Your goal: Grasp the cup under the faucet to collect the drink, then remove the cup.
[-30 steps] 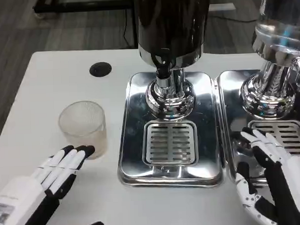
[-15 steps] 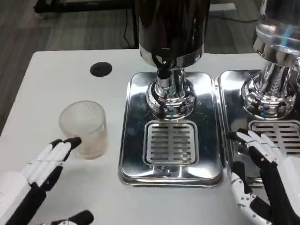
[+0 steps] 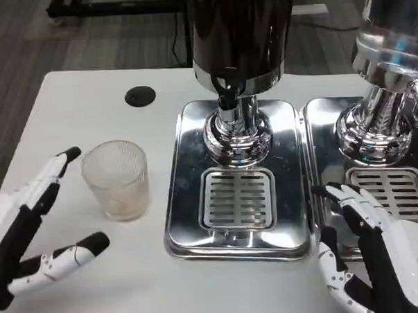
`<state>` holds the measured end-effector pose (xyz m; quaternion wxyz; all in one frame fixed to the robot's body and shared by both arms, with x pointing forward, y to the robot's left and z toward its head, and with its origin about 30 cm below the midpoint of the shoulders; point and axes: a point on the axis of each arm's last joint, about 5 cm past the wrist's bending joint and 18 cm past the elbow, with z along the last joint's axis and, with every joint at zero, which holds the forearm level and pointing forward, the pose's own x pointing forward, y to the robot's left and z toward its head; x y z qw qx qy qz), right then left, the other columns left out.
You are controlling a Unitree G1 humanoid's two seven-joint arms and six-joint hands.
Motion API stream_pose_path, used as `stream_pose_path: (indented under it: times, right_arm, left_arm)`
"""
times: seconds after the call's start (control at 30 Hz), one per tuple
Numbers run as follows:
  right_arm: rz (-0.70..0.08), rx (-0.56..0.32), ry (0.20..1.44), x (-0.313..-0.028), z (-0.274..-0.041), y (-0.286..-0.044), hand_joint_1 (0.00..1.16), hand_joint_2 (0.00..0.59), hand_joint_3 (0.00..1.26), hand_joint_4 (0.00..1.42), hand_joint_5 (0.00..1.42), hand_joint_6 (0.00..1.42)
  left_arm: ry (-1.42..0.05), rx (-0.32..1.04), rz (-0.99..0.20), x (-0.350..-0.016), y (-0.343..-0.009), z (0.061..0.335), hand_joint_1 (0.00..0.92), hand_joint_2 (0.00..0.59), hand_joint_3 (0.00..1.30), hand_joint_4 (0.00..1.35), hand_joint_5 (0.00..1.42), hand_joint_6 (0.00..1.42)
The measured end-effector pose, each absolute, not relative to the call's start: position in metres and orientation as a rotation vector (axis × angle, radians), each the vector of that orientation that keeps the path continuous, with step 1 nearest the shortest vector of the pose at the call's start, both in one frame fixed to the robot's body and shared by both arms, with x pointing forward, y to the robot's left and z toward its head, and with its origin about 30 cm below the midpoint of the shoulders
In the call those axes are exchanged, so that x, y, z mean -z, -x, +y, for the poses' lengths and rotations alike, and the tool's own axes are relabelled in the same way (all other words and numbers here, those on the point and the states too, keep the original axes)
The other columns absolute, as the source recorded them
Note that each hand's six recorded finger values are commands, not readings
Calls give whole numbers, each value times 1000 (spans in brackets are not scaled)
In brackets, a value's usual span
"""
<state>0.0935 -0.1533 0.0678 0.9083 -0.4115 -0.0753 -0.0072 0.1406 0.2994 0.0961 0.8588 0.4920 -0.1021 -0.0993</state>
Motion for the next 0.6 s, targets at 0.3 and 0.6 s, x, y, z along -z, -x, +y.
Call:
stream_pose_path:
  times: [0.3,0.6]
  right_arm:
    - [-151,14,832,-67,-148,-92,454,586,271,174,122,177]
    - [-141,25,828,-68,-148,-89,453,586,293,187,132,197]
  left_arm:
    - [-998,159,-158,-92,-173,296,0,19,22,20,142,179]
    - [-1004,165,-83,-85,-196,294,0,6,0,0,140,174]
